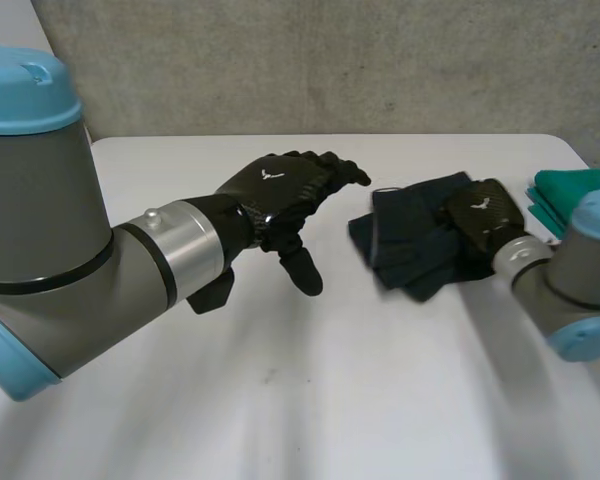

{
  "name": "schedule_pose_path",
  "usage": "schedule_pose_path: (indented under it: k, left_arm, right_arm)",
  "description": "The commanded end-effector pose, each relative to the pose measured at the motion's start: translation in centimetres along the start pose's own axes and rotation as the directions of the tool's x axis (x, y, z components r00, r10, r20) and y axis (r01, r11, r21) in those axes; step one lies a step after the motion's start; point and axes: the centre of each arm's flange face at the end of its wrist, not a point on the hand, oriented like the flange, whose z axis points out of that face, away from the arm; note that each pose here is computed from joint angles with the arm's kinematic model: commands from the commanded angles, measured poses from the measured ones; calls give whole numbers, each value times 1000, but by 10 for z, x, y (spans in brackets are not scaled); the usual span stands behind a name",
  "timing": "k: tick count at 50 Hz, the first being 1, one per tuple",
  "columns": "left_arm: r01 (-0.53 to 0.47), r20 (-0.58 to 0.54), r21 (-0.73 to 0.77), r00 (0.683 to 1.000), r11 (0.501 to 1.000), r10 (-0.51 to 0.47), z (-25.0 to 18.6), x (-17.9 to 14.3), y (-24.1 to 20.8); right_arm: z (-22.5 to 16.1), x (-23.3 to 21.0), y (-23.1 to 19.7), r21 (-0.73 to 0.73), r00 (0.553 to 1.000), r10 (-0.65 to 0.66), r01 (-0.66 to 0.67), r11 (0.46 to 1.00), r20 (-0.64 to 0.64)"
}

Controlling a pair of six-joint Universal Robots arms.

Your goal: Fold the laundry.

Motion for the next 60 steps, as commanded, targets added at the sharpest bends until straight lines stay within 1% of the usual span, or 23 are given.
schedule_pose_path:
  k: [1, 8, 12, 14, 16, 17, 19, 21, 24, 25, 28, 31, 33, 38, 39, 43, 46, 47, 50, 54, 60]
  left_arm:
    - [-11, -22, 23, 1000, 1000, 12, 4, 7, 0]
    - [-10, -31, 13, 999, 1000, 10, 7, 10, 5]
    - [-7, -28, 5, 1000, 1000, 7, 8, 9, 7]
    - [-4, -28, 1, 1000, 1000, 4, 9, 9, 9]
    - [9, -25, -5, 1000, 1000, -9, 9, 8, 11]
    - [16, -25, -8, 1000, 1000, -16, 10, 8, 12]
    - [37, -22, -10, 999, 999, -37, 10, 7, 12]
    - [49, -20, -13, 999, 999, -49, 11, 6, 13]
    - [60, -17, -11, 998, 998, -60, 10, 5, 13]
    - [61, -16, -11, 998, 998, -61, 10, 5, 13]
    - [61, -14, -10, 998, 998, -61, 10, 4, 12]
    - [62, -14, -10, 998, 998, -62, 9, 5, 12]
    - [65, -13, -13, 998, 998, -65, 9, 5, 13]
    - [88, -13, -28, 996, 996, -88, 9, 5, 17]
    - [90, -13, -29, 996, 996, -90, 9, 5, 18]
    - [96, -13, -45, 995, 994, -97, 9, 6, 23]
    - [100, -14, -53, 995, 994, -101, 10, 6, 26]
    - [101, -14, -56, 995, 993, -102, 10, 6, 27]
    - [103, -12, -61, 994, 993, -104, 11, 5, 29]
    - [104, -13, -61, 994, 993, -105, 11, 6, 29]
    - [104, -16, -57, 994, 993, -105, 11, 7, 27]
  right_arm:
    - [5, 46, 24, 8, 999, -9, 9, 1000, -39]
    - [21, 70, 22, 70, 997, -29, 34, 997, -71]
    - [37, 95, 6, 135, 989, -56, 75, 988, -139]
    - [47, 114, -4, 182, 982, -51, 84, 980, -180]
    - [52, 129, -12, 217, 977, -30, 77, 973, -212]
    - [58, 144, -21, 262, 971, 1, 64, 963, -239]
    - [63, 157, -28, 303, 966, 39, 42, 952, -255]
    - [70, 176, -40, 373, 959, 84, 24, 927, -272]
    - [75, 195, -45, 421, 951, 116, 16, 907, -285]
    - [76, 208, -42, 435, 944, 127, 19, 900, -305]
    - [77, 230, -23, 423, 934, 134, 21, 906, -332]
    - [76, 241, -9, 403, 931, 131, 18, 915, -340]
    - [76, 243, 7, 387, 938, 128, 8, 922, -323]
    - [76, 236, 46, 345, 963, 122, -33, 938, -239]
    - [70, 242, 70, 312, 966, 128, -54, 948, -223]
    - [53, 248, 116, 253, 976, 148, -104, 962, -162]
    - [42, 249, 136, 230, 980, 162, -132, 964, -117]
    - [33, 252, 150, 216, 981, 173, -149, 965, -92]
    - [18, 261, 167, 199, 980, 185, -167, 966, -75]
    - [10, 267, 178, 190, 979, 188, -171, 967, -74]
    - [9, 271, 179, 181, 976, 195, -175, 968, -100]
